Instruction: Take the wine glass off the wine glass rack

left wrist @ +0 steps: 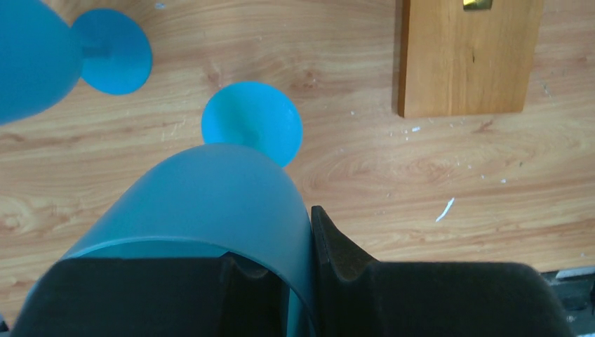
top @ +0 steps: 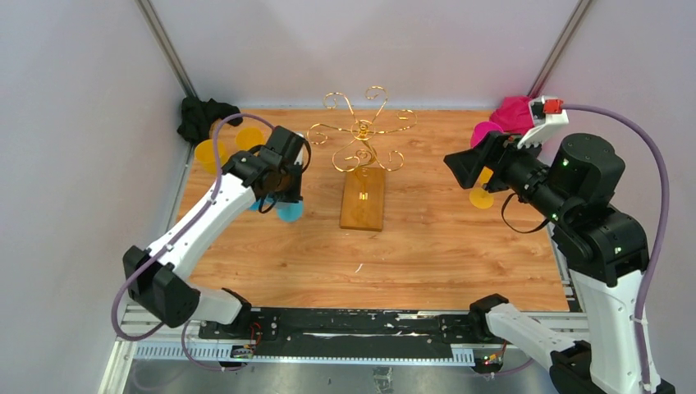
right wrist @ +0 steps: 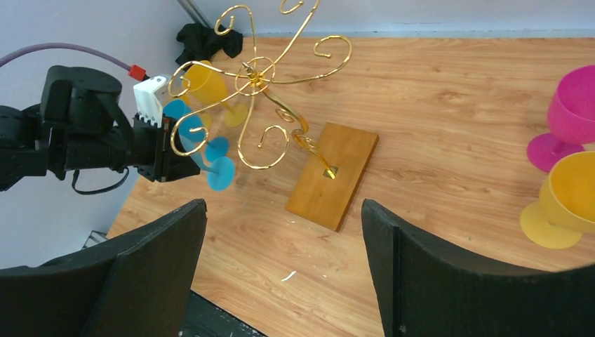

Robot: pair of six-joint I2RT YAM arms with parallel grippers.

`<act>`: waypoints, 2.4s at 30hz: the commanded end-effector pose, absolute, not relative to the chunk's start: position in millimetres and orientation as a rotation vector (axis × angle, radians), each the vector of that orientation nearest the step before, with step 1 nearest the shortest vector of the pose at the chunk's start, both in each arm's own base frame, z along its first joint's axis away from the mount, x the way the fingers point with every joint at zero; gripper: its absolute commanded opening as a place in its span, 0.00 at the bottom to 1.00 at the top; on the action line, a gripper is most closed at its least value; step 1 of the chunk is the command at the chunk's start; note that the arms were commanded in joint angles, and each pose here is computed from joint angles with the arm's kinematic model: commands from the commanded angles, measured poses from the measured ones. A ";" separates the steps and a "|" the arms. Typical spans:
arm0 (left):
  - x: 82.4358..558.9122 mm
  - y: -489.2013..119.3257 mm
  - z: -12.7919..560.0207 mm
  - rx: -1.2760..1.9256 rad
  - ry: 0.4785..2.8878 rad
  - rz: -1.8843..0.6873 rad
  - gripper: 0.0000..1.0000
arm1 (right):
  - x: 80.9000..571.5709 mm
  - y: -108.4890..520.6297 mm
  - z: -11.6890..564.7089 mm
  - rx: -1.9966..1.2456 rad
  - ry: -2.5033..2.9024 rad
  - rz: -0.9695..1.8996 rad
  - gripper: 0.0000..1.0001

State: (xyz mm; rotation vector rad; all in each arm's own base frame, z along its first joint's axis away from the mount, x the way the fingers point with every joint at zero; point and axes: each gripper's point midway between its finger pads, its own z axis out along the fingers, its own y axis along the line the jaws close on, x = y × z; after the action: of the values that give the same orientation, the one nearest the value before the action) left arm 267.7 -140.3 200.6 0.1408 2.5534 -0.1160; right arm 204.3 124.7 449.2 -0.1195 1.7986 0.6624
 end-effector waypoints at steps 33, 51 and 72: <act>404.1 -126.0 121.4 -0.085 2.624 -0.083 0.00 | 219.4 116.2 437.8 -0.120 1.795 0.558 0.87; 400.2 -120.6 112.7 -0.105 2.641 -0.051 0.39 | 213.5 117.0 436.5 -0.121 1.790 0.580 0.88; 408.4 -117.2 196.4 -0.124 2.459 -0.089 0.57 | 217.9 120.0 430.4 -0.118 1.796 0.588 0.92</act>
State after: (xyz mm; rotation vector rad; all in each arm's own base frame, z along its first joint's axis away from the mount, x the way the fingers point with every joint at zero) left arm 403.7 -124.6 150.6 -0.0967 2.5679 -0.0821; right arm 220.3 117.9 426.5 -0.1137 1.8174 0.5716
